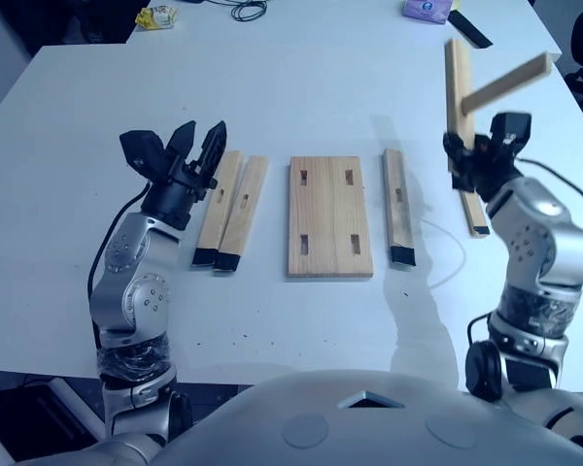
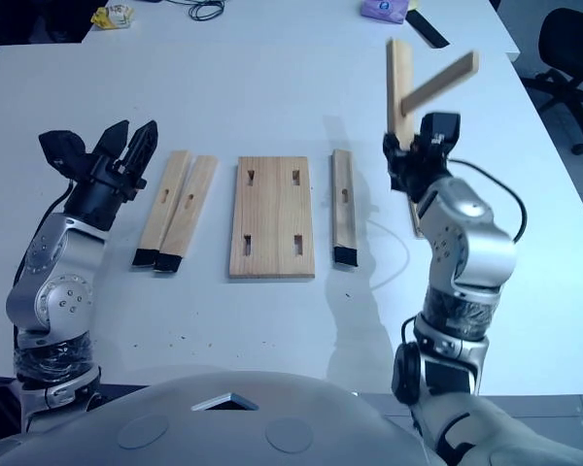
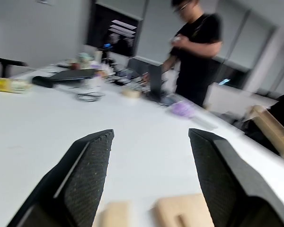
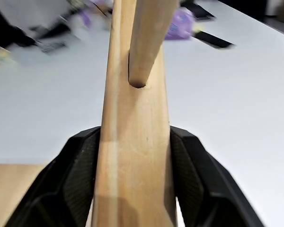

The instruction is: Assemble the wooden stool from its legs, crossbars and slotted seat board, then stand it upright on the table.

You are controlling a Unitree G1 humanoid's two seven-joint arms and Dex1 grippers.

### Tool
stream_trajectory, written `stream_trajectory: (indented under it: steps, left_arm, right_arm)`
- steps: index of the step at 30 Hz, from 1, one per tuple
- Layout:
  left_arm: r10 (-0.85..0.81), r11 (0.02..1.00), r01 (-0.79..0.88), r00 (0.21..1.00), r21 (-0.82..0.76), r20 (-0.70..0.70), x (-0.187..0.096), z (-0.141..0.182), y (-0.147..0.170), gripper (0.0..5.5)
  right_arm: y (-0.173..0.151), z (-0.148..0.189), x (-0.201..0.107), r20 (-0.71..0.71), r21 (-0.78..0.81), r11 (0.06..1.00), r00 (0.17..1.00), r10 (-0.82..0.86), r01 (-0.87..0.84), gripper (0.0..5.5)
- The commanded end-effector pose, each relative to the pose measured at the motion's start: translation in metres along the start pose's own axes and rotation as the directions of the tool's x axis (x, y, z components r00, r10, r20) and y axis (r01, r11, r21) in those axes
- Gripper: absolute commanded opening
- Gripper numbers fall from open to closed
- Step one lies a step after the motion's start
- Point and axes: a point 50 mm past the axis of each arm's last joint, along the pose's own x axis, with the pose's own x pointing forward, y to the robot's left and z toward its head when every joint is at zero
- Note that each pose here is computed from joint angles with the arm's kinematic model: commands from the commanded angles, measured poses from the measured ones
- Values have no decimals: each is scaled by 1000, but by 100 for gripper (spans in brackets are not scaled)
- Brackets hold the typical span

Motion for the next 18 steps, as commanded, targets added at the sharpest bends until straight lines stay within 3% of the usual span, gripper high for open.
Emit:
stream_trajectory:
  steps: [1,5,10,13,18]
  left_arm:
    - [-115,977,125,991,-173,67,12,9,-7,294]
    - [-244,897,286,956,-338,164,24,16,-30,294]
    - [-391,746,456,890,-486,234,27,15,-64,294]
    - [-429,679,487,870,-549,242,26,12,-76,312]
    - [-370,658,438,896,-613,243,26,10,-74,361]
  right_arm:
    - [20,25,10,8,59,941,942,335,-334,213]
    - [36,26,10,-79,138,789,787,612,-599,213]
    - [58,38,7,-28,233,565,575,817,-791,213]
    - [66,43,7,-6,253,509,525,851,-822,213]
    - [76,55,4,68,283,435,470,880,-855,213]
